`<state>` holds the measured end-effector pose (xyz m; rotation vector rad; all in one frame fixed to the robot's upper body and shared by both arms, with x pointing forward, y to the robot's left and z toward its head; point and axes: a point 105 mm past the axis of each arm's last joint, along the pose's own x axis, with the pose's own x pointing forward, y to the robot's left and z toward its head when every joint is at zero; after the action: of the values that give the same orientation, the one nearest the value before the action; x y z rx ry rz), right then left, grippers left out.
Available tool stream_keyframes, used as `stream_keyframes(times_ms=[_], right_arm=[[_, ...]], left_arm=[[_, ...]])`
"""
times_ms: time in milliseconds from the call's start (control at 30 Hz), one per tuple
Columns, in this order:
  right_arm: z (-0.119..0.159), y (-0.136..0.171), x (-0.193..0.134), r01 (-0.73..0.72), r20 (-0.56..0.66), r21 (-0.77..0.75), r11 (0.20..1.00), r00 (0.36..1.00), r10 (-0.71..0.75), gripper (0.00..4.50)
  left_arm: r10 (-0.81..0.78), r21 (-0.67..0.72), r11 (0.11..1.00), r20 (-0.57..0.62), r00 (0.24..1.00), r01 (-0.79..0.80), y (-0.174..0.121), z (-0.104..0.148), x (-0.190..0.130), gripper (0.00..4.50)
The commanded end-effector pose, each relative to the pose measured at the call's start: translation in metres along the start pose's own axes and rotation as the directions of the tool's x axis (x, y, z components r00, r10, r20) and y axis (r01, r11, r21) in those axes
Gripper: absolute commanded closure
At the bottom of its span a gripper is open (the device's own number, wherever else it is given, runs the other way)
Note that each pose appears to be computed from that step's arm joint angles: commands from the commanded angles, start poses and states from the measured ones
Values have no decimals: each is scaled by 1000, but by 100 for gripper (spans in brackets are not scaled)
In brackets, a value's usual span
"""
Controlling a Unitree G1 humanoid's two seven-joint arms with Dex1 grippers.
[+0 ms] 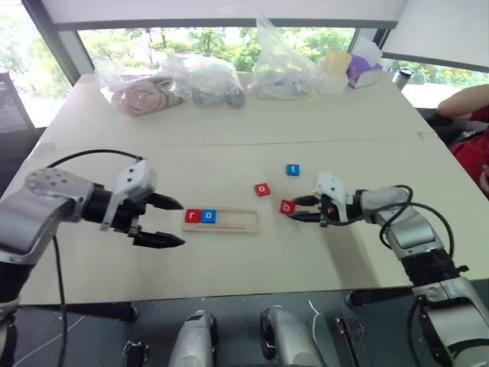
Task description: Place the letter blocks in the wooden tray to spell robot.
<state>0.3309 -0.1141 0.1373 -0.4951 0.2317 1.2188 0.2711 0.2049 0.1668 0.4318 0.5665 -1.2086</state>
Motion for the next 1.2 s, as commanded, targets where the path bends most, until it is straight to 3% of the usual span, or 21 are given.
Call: stream_keyframes(times_ms=[33,167,467,1200], right_arm=[[24,12,20,-45,-18,-88,995,999,44,338],[34,19,44,-122,-38,-62,991,992,120,338],[37,21,81,-124,-87,-41,991,989,120,338],[41,28,99,-144,-95,-56,988,986,138,338]], left_arm=[[140,61,989,-54,989,-136,21,-6,-25,0],[146,63,988,-40,988,-143,24,-3,-30,0],[143,21,990,-2,990,-143,11,-8,-17,0],[151,13,989,-9,989,-151,10,-12,-9,0]])
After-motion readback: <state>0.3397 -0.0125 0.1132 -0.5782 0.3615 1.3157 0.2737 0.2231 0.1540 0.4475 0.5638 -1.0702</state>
